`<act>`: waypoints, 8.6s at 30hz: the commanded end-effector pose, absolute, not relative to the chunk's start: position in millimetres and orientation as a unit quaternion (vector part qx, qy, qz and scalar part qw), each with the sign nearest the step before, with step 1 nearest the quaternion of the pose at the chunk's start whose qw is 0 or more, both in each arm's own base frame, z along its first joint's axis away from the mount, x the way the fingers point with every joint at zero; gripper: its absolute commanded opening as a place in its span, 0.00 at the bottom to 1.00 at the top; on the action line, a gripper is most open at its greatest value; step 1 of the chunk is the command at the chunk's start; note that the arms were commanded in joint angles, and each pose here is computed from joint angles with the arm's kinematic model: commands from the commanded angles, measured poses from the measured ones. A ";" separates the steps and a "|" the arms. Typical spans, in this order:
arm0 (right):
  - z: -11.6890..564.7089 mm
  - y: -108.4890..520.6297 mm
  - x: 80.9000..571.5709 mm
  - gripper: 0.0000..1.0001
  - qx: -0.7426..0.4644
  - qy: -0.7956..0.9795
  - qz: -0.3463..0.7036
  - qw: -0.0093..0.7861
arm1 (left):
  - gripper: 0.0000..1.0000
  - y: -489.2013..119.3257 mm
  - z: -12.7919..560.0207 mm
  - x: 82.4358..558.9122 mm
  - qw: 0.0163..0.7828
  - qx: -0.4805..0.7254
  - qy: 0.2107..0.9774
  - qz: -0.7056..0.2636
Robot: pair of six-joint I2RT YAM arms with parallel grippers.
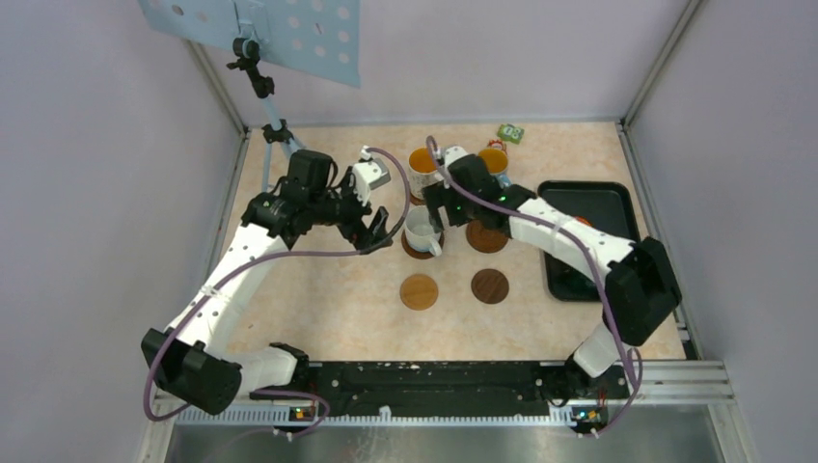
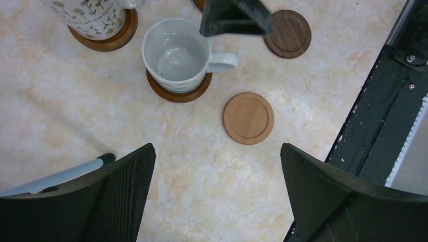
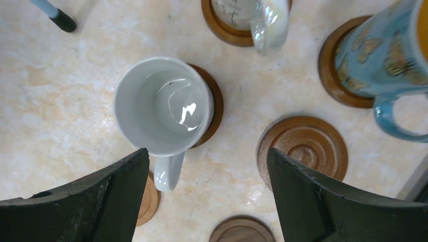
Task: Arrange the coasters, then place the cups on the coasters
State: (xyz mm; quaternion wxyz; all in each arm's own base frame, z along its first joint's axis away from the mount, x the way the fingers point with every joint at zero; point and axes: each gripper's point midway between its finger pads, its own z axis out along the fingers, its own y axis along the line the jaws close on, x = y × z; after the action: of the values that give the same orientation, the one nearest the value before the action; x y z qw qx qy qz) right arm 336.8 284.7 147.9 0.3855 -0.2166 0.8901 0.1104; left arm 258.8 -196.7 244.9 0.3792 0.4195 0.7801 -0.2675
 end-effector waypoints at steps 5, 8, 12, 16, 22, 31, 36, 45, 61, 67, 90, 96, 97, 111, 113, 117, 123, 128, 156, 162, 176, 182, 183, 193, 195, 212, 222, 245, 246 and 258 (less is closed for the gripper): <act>227.3 241.0 331.6 0.86 -0.260 0.832 0.236 0.429 | 0.99 -205.4 249.9 257.8 0.376 0.430 0.768 -0.290; 229.9 202.6 329.6 0.86 -0.239 0.844 0.218 0.428 | 0.99 -205.6 250.5 257.6 0.377 0.429 0.767 -0.293; 224.8 150.7 317.5 0.86 -0.246 0.861 0.178 0.407 | 0.99 -206.9 252.3 255.7 0.379 0.432 0.763 -0.296; 222.9 95.4 300.1 0.86 -0.260 0.870 0.171 0.382 | 0.99 -206.8 251.6 253.9 0.378 0.433 0.762 -0.298; 225.0 -2.7 302.3 0.77 -0.307 0.875 0.114 0.357 | 0.99 -207.2 250.1 252.5 0.377 0.435 0.761 -0.300; 186.9 -65.9 302.7 0.74 -0.424 0.857 0.069 0.287 | 0.99 -205.5 249.4 252.1 0.379 0.434 0.762 -0.296; 148.7 -82.5 304.6 0.73 -0.482 0.837 0.033 0.257 | 0.99 -206.2 247.1 253.1 0.375 0.433 0.764 -0.297; 136.4 -91.5 327.5 0.69 -0.492 0.829 0.024 0.264 | 0.99 -206.4 245.2 253.7 0.374 0.432 0.765 -0.297; 91.1 -102.0 340.1 0.60 -0.507 0.828 0.051 0.233 | 0.99 -203.7 242.4 253.4 0.378 0.430 0.767 -0.290; 79.5 -93.8 334.1 0.60 -0.508 0.826 0.078 0.232 | 0.99 -204.2 241.7 255.5 0.378 0.430 0.768 -0.289; 59.6 -58.6 330.7 0.56 -0.493 0.820 0.169 0.237 | 0.99 -205.6 238.9 261.5 0.373 0.427 0.772 -0.287; 64.7 -52.8 334.3 0.48 -0.488 0.818 0.177 0.247 | 0.99 -205.4 239.1 261.8 0.374 0.427 0.772 -0.286; 66.0 -52.3 333.9 0.45 -0.487 0.818 0.178 0.248 | 0.99 -205.3 238.4 261.8 0.373 0.427 0.773 -0.286; 107.0 -40.6 338.3 0.00 -0.452 0.823 0.175 0.297 | 0.99 -205.9 239.8 261.3 0.376 0.428 0.770 -0.288; 116.8 -36.1 339.3 0.00 -0.443 0.821 0.178 0.312 | 0.99 -205.5 239.8 261.2 0.377 0.428 0.770 -0.287; 145.0 -24.7 344.0 0.00 -0.419 0.814 0.185 0.357 | 0.99 -206.0 242.0 260.6 0.380 0.428 0.768 -0.288; 188.8 2.9 345.9 0.00 -0.381 0.811 0.203 0.394 | 0.99 -207.1 245.9 261.1 0.383 0.425 0.767 -0.291; 207.9 48.0 332.4 0.00 -0.369 0.820 0.187 0.397 | 0.99 -207.9 248.7 262.4 0.388 0.419 0.767 -0.293; 181.7 285.0 233.0 0.00 -0.359 0.831 0.233 0.356 | 0.99 -188.0 296.1 272.2 0.471 0.346 0.768 -0.261; 175.3 315.8 224.3 0.00 -0.316 0.842 0.214 0.381 | 0.99 -173.1 318.9 279.5 0.518 0.305 0.767 -0.225; 134.8 339.1 202.3 0.00 -0.295 0.856 0.172 0.388 | 0.99 -168.2 311.5 285.7 0.514 0.294 0.773 -0.227; 120.1 335.2 198.7 0.00 -0.304 0.855 0.171 0.385 | 0.99 -168.9 311.2 284.5 0.513 0.298 0.771 -0.231; 117.5 334.2 197.7 0.00 -0.306 0.855 0.171 0.383 | 0.99 -169.2 311.6 284.4 0.513 0.298 0.771 -0.232; 97.5 330.7 191.3 0.00 -0.318 0.855 0.173 0.370 | 0.99 -170.3 311.3 281.4 0.510 0.304 0.769 -0.237; 96.6 330.8 192.8 0.00 -0.317 0.855 0.172 0.374 | 0.99 -170.5 311.3 280.5 0.509 0.306 0.769 -0.237; 76.8 328.0 190.0 0.05 -0.309 0.865 0.166 0.359 | 0.99 -168.2 311.2 278.8 0.512 0.308 0.768 -0.232; 67.9 325.4 175.1 0.31 -0.336 0.867 0.176 0.324 | 0.99 -163.8 310.0 277.9 0.515 0.308 0.769 -0.220; 123.1 313.0 156.2 0.76 -0.440 0.809 0.248 0.301 | 0.99 -169.0 303.8 277.0 0.496 0.325 0.771 -0.230; 130.1 312.1 156.5 0.76 -0.448 0.801 0.264 0.297 | 0.99 -170.4 303.2 276.5 0.494 0.330 0.770 -0.233; 209.1 244.0 210.8 0.85 -0.440 0.762 0.347 0.326 | 0.99 -188.1 278.4 266.3 0.435 0.391 0.762 -0.279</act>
State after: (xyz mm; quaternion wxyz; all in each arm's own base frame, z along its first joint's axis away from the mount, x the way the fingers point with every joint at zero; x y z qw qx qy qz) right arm 200.0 266.2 176.2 0.3166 -0.4407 0.7819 0.3069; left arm 270.7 -180.0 271.4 0.4387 0.3626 0.7811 -0.2567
